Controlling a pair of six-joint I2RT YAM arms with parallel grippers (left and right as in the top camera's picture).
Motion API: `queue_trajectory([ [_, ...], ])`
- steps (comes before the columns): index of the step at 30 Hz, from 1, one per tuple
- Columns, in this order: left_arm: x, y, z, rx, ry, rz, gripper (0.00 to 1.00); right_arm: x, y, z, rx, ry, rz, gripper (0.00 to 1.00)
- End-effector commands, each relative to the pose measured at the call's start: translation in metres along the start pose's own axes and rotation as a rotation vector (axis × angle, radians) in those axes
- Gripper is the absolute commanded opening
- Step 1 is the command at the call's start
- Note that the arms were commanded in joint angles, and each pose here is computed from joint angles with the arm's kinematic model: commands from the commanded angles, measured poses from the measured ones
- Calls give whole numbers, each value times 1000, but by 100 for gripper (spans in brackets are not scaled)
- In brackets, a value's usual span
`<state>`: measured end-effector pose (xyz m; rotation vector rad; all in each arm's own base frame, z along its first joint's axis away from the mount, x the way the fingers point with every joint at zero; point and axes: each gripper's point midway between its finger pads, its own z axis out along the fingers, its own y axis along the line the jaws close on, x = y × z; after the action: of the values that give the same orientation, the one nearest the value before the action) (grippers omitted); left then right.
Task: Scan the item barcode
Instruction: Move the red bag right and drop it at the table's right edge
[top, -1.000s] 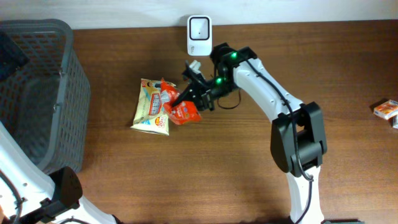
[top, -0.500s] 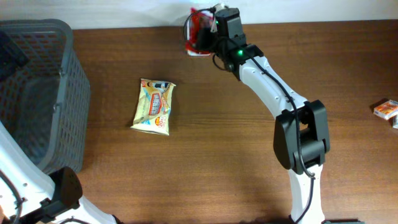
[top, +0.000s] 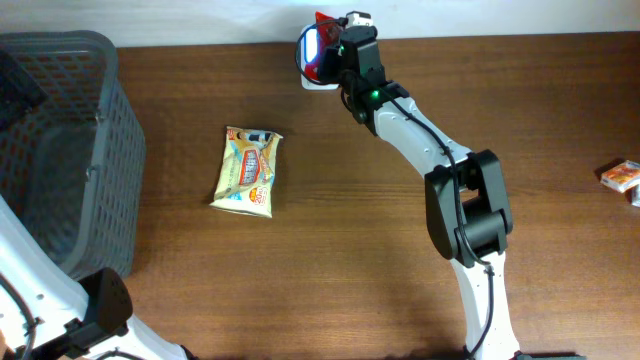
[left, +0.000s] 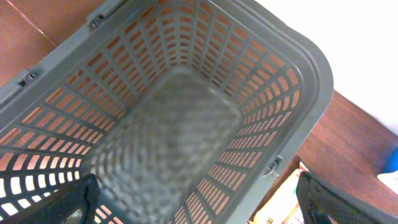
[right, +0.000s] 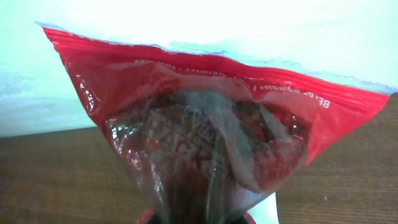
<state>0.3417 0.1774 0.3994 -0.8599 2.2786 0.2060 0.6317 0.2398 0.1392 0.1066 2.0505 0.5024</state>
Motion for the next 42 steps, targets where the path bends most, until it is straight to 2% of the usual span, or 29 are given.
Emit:
queue_trajectory([
  [1, -2, 2, -8, 4, -22, -7, 99, -64, -7, -30, 17, -101, 11, 4],
  [2, -2, 2, -8, 4, -22, -7, 99, -86, -21, -47, 43, -120, 24, 4],
  [3, -2, 2, -8, 4, -22, -7, 99, -122, -58, -80, 116, -135, 56, 4],
  [5, -2, 2, -8, 4, -22, -7, 99, -158, -136, -137, 268, -131, 143, 4],
  [8, -2, 2, -8, 4, -22, -7, 99, -164, -222, -189, 435, -99, 273, 4],
  [9, -2, 2, -8, 4, -22, -7, 99, -152, -280, -219, 552, -49, 349, 4],
  [14, -2, 2, -8, 4, -22, -7, 99, -77, -427, -334, 947, 138, 601, 4],
  [16, -2, 2, -8, 4, -22, -7, 99, -49, -463, -373, 1067, 196, 680, 4],
  [20, -2, 2, -8, 4, -22, -7, 99, -5, -507, -414, 1156, 271, 814, 4],
  [22, -2, 2, -8, 4, -22, -7, 99, 10, -519, -424, 1179, 292, 852, 4],
  [23, -2, 2, -8, 4, -22, -7, 99, 18, -524, -425, 1184, 312, 858, 17],
  [24, -2, 2, -8, 4, -22, -7, 99, 22, -526, -423, 1178, 339, 841, 61],
  [25, -2, 2, -8, 4, -22, -7, 99, 24, -526, -423, 1174, 355, 828, 99],
  [29, -2, 2, -8, 4, -22, -7, 99, 22, -515, -430, 1165, 381, 823, 99],
  [32, -2, 2, -8, 4, -22, -7, 99, -4, -494, -446, 1153, 319, 814, 99],
  [35, -2, 2, -8, 4, -22, -7, 99, -52, -452, -459, 1024, 182, 794, 99],
  [38, -2, 2, -8, 4, -22, -7, 99, -88, -391, -461, 786, 100, 797, 98],
  [40, -2, 2, -8, 4, -22, -7, 99, -91, -370, -457, 690, 114, 820, 99],
  [42, -2, 2, -8, 4, -22, -7, 99, -72, -358, -456, 671, 194, 878, 99],
])
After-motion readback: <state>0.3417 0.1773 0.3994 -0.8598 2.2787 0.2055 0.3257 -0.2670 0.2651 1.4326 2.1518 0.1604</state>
